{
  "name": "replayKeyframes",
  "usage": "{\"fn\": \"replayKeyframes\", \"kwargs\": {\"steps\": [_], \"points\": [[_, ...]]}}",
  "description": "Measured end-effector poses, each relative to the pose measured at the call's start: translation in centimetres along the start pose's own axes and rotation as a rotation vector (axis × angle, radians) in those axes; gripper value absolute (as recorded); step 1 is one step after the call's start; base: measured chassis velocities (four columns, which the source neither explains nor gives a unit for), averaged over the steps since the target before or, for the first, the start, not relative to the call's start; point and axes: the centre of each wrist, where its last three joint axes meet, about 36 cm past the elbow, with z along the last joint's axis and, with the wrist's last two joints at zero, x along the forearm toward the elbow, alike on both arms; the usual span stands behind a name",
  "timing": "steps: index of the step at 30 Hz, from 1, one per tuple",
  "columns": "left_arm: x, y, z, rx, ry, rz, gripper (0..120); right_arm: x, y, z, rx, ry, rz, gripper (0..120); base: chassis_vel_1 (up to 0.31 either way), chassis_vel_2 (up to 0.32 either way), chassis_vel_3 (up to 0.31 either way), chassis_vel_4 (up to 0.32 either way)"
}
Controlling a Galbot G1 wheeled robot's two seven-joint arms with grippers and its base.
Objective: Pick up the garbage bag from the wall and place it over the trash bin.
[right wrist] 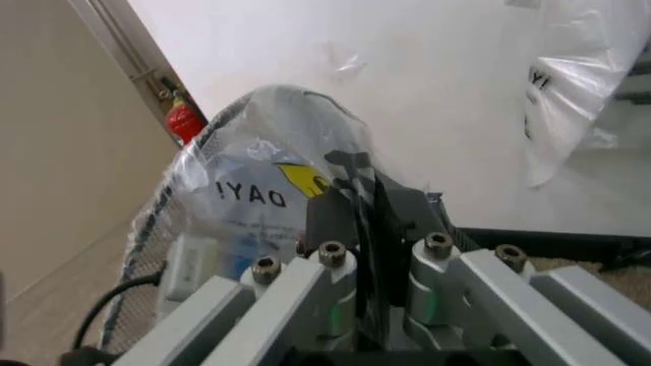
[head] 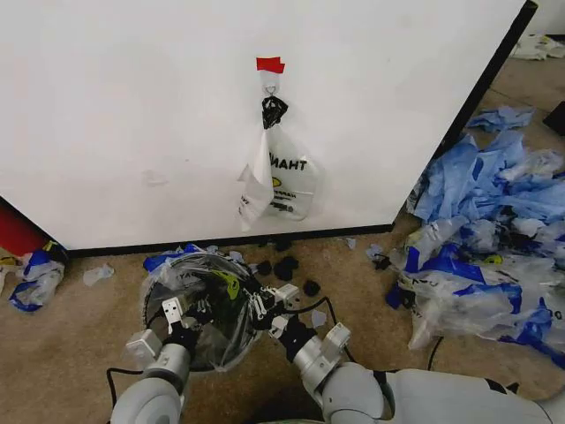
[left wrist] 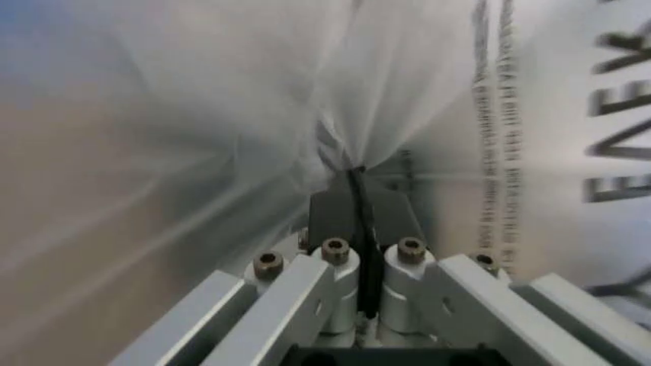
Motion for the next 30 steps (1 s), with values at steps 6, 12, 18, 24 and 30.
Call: {"fn": "replayKeyframes", "kwargs": {"steps": [6,12,18,24,30], "points": [[-0.8,-0.2,0.3,-0.002,0.019,-0.007,0,0.7,-0.2,0.4,0.015,0.021,-0.004,1,0.000,0.000,0.000,0.000],[-1.5,-0.6,0.6,-0.003,0.050,-0.001,0,1.1,-0.5,0.5,0.030,0.033,-0.008,1,0.000,0.000,0.000,0.000],[-1.9,-0.9,0.9,-0.007,0.090,0.000,0,1.0,-0.9,0.5,0.049,0.043,-0.012,1,0.000,0.000,0.000,0.000],[-2.5,-0.9,0.8,-0.029,0.127,0.002,0,0.6,-1.2,0.5,0.070,0.047,-0.021,1,0.000,0.000,0.000,0.000],[-3.2,-0.7,0.8,-0.048,0.152,0.003,0,0.3,-1.4,0.4,0.080,0.051,-0.030,1,0.000,0.000,0.000,0.000]]}}
